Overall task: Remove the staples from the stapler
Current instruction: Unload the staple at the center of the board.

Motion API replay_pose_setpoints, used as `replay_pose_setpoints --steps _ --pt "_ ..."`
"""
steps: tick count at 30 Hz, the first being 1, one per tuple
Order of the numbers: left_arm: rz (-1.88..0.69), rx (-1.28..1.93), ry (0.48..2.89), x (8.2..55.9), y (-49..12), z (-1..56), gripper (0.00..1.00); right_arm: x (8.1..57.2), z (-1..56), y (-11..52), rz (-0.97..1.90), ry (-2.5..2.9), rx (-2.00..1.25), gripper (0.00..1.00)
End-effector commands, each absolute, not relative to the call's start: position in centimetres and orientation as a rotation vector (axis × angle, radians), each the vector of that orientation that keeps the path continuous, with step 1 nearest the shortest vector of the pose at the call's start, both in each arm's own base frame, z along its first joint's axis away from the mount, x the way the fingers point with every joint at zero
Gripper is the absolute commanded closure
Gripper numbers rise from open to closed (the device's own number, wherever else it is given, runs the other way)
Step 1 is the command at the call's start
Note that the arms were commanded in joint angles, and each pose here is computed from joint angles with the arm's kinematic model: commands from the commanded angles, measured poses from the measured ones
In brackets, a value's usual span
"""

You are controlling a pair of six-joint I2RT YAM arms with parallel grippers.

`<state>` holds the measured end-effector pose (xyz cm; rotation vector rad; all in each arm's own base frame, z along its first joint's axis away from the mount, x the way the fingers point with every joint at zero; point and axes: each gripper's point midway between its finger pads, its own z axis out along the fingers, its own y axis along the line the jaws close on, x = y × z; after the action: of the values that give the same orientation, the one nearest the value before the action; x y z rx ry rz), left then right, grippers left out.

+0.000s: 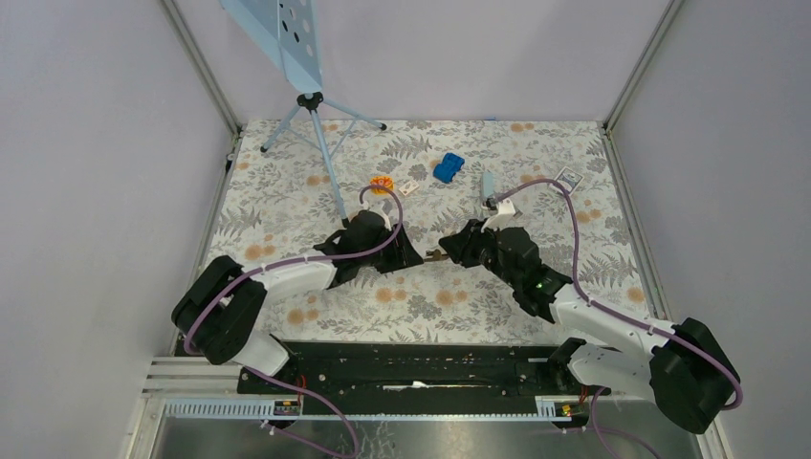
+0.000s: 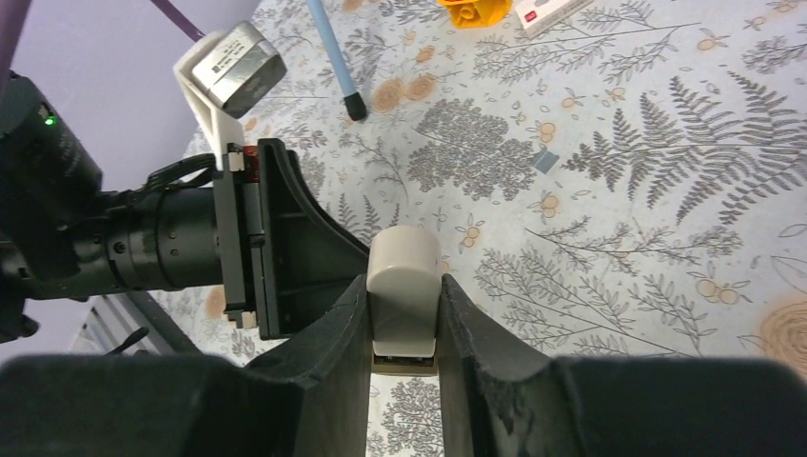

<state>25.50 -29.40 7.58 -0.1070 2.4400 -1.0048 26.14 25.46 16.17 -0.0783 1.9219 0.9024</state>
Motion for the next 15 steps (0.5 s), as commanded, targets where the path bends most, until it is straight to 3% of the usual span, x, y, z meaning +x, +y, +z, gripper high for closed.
replay_pose_setpoints --steps 1,15 --pt "-0.948 -0.087 2.361 27.5 -29.2 9.9 0.49 27.3 18.8 25.1 0.819 1.873 -0.105 1.00" --pt "-0.711 -0.192 2.276 31.0 -22.5 12.2 0.50 25.7 19.4 25.4 0.738 1.719 -0.494 1.00"
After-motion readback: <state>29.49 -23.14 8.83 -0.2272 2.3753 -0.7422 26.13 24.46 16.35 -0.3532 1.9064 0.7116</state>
